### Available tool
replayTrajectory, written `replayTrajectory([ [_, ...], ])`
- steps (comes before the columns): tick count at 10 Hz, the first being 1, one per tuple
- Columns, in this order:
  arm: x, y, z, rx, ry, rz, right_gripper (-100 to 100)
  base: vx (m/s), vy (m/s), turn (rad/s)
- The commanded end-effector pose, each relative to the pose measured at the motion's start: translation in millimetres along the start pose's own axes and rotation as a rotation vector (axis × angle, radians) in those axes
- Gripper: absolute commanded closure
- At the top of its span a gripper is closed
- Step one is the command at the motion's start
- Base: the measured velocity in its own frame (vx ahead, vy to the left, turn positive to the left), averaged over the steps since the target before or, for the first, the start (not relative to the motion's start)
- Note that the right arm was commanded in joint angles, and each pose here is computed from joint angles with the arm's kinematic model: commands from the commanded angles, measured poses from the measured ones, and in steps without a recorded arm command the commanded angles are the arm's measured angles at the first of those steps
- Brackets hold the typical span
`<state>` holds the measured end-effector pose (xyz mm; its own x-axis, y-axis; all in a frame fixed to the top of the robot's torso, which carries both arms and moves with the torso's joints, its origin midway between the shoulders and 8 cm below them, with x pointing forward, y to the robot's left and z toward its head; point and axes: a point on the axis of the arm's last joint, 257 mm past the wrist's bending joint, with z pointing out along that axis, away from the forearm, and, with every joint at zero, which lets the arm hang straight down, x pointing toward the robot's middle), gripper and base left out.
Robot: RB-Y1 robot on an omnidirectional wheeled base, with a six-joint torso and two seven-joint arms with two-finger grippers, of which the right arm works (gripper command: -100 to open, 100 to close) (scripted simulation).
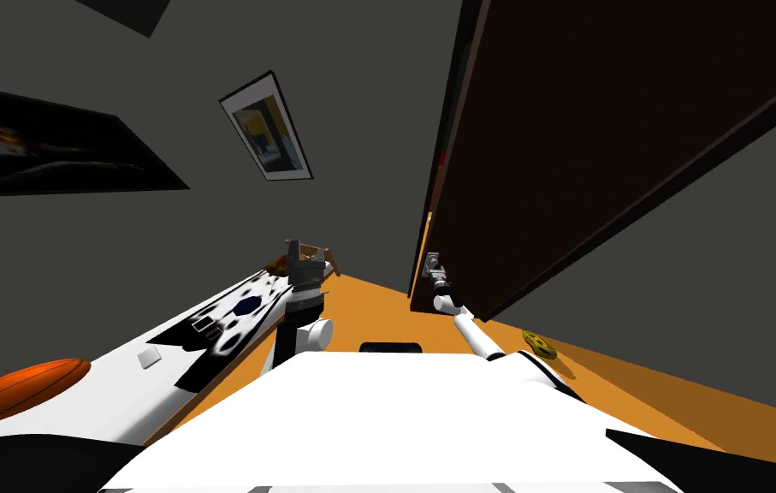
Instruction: Pull the door open
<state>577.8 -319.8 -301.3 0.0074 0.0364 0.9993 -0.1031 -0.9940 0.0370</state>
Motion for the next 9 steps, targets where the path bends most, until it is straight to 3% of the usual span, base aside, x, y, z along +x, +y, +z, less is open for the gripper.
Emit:
replayTrajectory([
  [1, 0.9, 28.4, -1.3, -0.031, 0.003, 0.004, -100, 0.111, 0.032, 0.181],
  [3, 2.0, 53.4, -3.0, -0.056, 0.005, 0.005, -100, 0.133, 0.005, 0.147],
  [4, 3.2, 45.8, -2.6, -0.047, 0.006, 0.005, -100, 0.059, 0.003, 0.021],
  [5, 3.2, 45.8, -2.6, -0.047, 0.006, 0.005, 100, -0.008, -0.003, -0.028],
  [9, 3.2, 45.8, -2.6, -0.047, 0.006, 0.005, 100, -0.012, -0.004, 0.001],
])
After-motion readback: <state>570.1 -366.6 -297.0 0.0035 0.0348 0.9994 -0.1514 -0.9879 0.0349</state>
